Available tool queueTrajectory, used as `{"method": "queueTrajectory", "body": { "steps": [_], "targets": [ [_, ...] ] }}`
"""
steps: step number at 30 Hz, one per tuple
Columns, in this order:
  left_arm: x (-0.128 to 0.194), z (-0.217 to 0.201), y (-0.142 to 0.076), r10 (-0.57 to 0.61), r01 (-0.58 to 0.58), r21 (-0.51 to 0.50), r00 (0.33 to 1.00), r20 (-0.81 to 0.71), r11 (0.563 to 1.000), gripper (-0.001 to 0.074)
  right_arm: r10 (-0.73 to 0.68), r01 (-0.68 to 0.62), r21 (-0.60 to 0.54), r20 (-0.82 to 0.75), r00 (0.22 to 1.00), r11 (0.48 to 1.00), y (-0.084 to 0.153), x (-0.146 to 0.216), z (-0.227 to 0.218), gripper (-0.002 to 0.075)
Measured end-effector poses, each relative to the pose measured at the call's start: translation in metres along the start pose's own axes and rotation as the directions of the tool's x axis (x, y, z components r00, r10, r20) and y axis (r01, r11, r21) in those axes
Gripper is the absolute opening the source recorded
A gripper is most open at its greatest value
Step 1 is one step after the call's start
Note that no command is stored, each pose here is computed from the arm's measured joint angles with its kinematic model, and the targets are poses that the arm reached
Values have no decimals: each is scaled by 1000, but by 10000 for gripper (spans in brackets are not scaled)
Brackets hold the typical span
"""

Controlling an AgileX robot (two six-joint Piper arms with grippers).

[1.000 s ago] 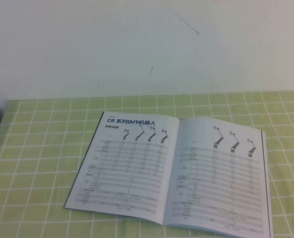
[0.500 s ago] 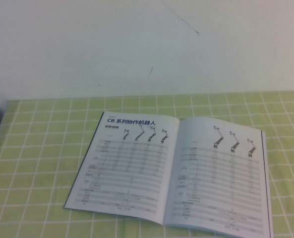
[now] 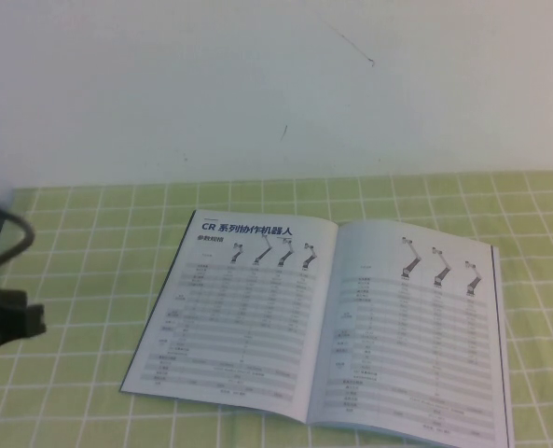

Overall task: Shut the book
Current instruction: 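Close the open booklet and leave it lying on the table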

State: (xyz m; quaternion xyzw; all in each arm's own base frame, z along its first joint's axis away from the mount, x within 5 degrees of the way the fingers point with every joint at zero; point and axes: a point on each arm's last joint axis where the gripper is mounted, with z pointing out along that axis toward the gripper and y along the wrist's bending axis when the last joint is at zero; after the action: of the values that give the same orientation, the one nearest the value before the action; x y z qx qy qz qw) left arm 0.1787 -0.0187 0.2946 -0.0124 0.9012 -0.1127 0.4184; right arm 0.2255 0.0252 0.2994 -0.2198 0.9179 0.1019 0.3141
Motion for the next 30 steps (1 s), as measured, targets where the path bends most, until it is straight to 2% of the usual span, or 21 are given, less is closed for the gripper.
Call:
{"method": "queueTrajectory", "body": {
  "steps": [5, 8, 13, 18, 22, 26, 30],
  "targets": [
    [-34, 40, -8, 27, -12, 111, 990, -135, 994, -4, -53, 41, -129, -88, 995, 991, 4, -13, 68, -3],
    [-53, 68, -8, 33, -9, 148, 986, -165, 989, -4, -94, 70, -179, -133, 987, 981, 21, -16, 111, -3],
    [-69, 106, -4, 40, -7, 154, 977, -211, 988, -4, -164, 115, -247, -189, 968, 962, 52, -20, 164, -3],
    [-64, 145, 3, 27, 5, 126, 967, -253, 992, -4, -181, 108, -275, -258, 949, 955, 60, -12, 204, -3],
    [-49, 178, -3, 62, -21, 129, 946, -318, 991, -4, -171, 82, -278, -312, 934, 957, 57, 0, 226, -3],
    [-38, 209, -12, 136, -95, 130, 923, -361, 987, -4, -164, 72, -283, -318, 934, 957, 57, 0, 230, -3],
    [-35, 234, -13, 152, -116, 114, 911, -383, 987, -4, -163, 65, -291, -328, 930, 954, 58, 1, 232, -3]
  ]
}}
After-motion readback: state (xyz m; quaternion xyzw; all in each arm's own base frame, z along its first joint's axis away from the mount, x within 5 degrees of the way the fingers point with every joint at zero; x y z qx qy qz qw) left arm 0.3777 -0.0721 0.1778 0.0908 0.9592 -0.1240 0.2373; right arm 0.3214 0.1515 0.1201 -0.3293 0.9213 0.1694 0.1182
